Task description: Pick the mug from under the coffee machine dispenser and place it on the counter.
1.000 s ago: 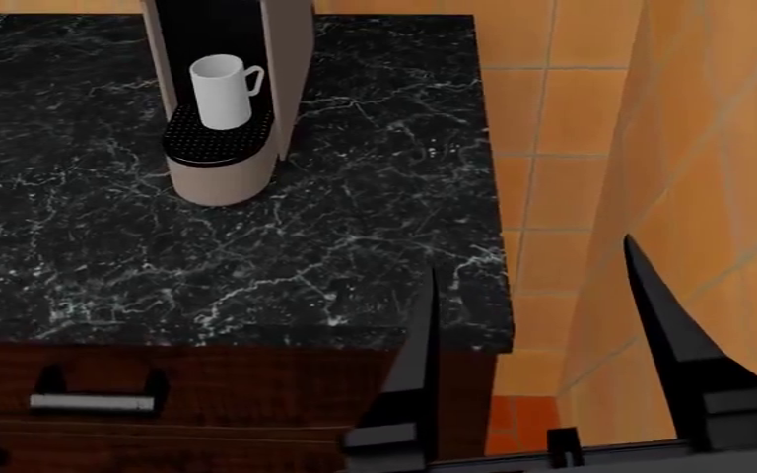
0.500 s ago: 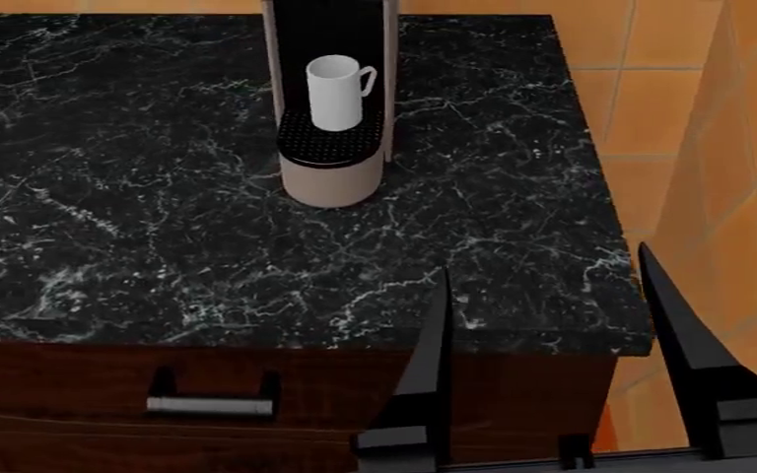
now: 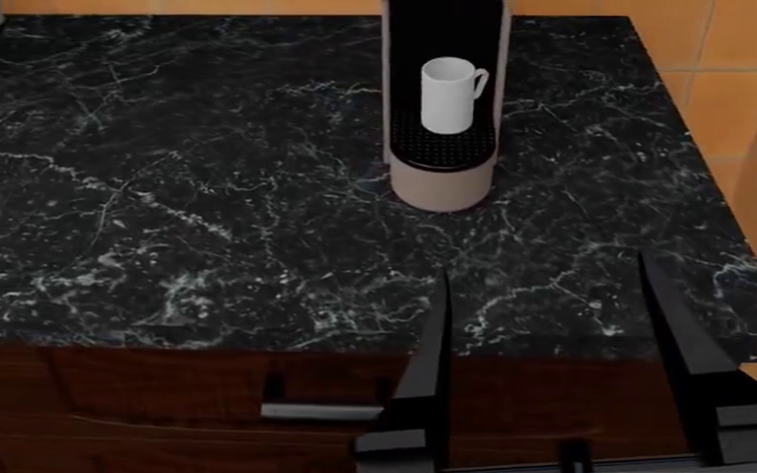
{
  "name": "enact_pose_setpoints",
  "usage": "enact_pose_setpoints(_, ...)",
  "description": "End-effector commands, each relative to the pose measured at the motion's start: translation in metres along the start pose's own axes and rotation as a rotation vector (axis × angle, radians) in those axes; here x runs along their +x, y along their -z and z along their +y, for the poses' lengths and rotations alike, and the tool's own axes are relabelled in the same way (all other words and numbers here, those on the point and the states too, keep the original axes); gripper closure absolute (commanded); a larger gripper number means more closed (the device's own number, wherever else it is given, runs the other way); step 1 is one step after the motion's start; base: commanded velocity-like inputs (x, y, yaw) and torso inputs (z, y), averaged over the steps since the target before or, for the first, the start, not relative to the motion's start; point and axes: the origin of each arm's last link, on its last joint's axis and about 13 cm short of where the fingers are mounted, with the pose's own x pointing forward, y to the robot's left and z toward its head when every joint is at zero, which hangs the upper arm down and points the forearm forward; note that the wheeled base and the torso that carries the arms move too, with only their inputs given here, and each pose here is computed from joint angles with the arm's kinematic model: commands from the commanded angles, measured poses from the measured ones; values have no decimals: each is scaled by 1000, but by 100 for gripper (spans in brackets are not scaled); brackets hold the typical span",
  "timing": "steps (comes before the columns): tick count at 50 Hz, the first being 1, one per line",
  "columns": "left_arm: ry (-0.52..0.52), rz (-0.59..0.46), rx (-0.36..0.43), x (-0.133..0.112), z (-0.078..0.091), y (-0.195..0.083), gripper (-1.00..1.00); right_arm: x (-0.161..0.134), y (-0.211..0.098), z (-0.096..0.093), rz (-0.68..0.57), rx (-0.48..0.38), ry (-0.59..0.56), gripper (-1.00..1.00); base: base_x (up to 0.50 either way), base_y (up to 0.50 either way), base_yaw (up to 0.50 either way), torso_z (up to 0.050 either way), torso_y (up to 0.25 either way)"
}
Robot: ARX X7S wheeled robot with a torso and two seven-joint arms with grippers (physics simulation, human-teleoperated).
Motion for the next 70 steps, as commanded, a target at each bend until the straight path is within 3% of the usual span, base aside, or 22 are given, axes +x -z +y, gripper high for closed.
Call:
enact_pose_setpoints(1,0,-4,1,-1,0,-1,-100,0,0,0,-2,0,2,-100,113,160,0,0,0)
enact_pose_setpoints(70,-10,-18,0,-1,1,-1,-100,1,2,0,7,27,14,-100,289,71,0,0,0)
